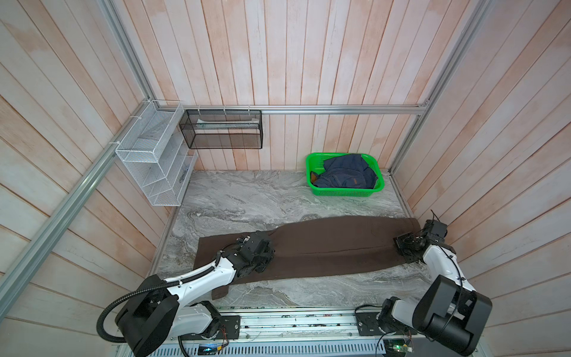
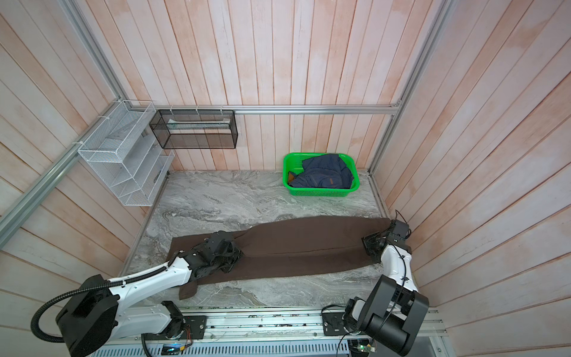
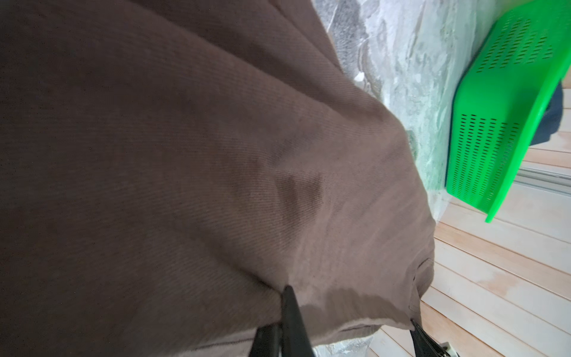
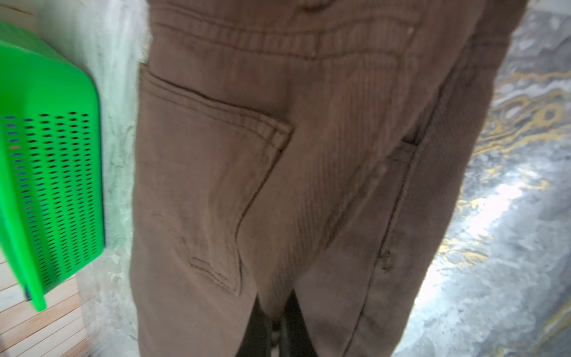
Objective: Fold and stack the trousers
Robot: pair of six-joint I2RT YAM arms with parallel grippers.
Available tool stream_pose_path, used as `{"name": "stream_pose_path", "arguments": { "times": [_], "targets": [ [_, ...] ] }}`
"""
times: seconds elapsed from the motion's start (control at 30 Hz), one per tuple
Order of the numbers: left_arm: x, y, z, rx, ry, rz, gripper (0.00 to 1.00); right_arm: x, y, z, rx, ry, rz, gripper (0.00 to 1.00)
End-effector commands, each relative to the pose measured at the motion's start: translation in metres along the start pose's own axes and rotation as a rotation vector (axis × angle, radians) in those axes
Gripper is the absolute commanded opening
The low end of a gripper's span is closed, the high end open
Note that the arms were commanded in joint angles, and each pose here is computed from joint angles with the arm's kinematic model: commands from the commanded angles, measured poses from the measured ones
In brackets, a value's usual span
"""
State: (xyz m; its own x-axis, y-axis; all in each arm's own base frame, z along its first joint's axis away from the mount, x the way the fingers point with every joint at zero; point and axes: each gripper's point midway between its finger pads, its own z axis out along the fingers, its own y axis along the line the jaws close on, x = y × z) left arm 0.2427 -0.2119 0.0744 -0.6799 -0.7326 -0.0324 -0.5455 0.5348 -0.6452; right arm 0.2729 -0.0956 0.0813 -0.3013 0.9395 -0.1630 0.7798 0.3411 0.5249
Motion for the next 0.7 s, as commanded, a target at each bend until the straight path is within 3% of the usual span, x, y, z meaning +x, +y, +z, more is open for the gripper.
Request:
{"name": "stream_pose_path", "arguments": {
  "times": [0.0,0.43,0.67],
  "targets": [
    [-0.004,-0.01,-0.016,0.024,-0.025,0.025,0.0,-0.006,0.01,-0.02,-0.023,-0.024,-0.013,0.0],
    [0.034,0.035,-0.007,-0.072,0.063,0.04,0.0,0.007,-0.035,-0.018,0.092,-0.069,0.008,0.0],
    [0.034,0.046,-0.014,-0.091,0.047,0.04,0.0,0.001,-0.05,-0.02,0.147,-0.109,-0.004,0.0]
  ]
}}
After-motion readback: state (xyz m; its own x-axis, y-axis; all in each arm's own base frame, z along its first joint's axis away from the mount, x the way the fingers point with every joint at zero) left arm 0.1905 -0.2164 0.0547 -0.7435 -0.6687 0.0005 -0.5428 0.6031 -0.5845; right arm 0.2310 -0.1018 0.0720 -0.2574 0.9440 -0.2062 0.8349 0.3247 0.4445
